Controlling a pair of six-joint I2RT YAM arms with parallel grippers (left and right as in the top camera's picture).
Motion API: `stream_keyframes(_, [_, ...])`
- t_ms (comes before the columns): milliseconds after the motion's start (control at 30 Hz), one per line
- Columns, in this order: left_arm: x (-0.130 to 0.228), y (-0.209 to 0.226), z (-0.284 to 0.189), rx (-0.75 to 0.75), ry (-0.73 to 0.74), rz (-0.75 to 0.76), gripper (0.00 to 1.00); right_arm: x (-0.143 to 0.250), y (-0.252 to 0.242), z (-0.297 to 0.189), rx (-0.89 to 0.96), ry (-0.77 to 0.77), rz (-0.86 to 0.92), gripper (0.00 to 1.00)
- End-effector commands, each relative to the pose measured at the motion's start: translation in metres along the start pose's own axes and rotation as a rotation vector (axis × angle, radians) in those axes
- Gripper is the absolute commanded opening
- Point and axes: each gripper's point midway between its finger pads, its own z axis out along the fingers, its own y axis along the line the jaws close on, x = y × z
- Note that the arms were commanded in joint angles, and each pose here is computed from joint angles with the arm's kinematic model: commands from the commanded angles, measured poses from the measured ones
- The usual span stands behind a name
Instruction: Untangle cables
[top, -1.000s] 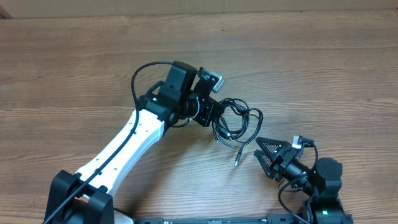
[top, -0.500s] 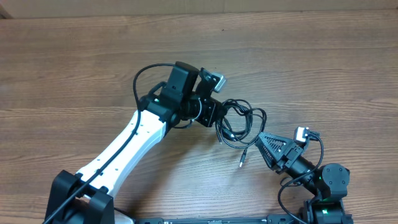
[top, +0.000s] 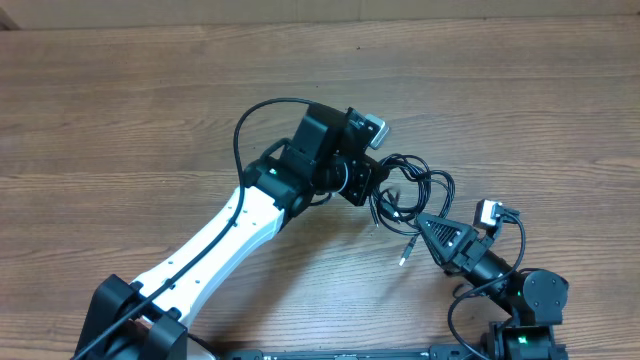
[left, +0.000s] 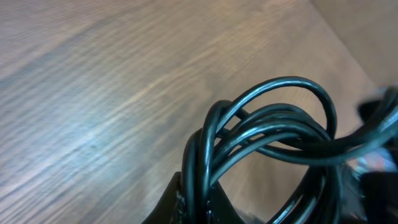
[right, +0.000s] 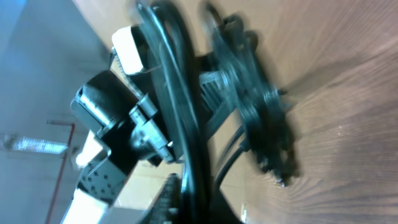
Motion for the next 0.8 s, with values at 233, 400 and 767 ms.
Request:
stream_keyframes(233, [-0.034, 0.08, -0.027, -0.372, -0.196, -0.294, 0.04, 0.031, 0.013, -0.003, -0.06, 0.17, -0.112, 0.04])
stream_keyframes(400, [-0.039, 0.097, -0.037, -0.368, -0.217, -0.341, 0.04, 0.029, -0.004, -0.002, -0.008, 0.163, -0.147, 0.04])
stream_keyframes(767, [-0.014, 0.09, -0.039, -0.225, -0.043, -0.043, 0.04, 0.005, -0.057, -0.005, 0.195, 0.023, -0.15, 0.04])
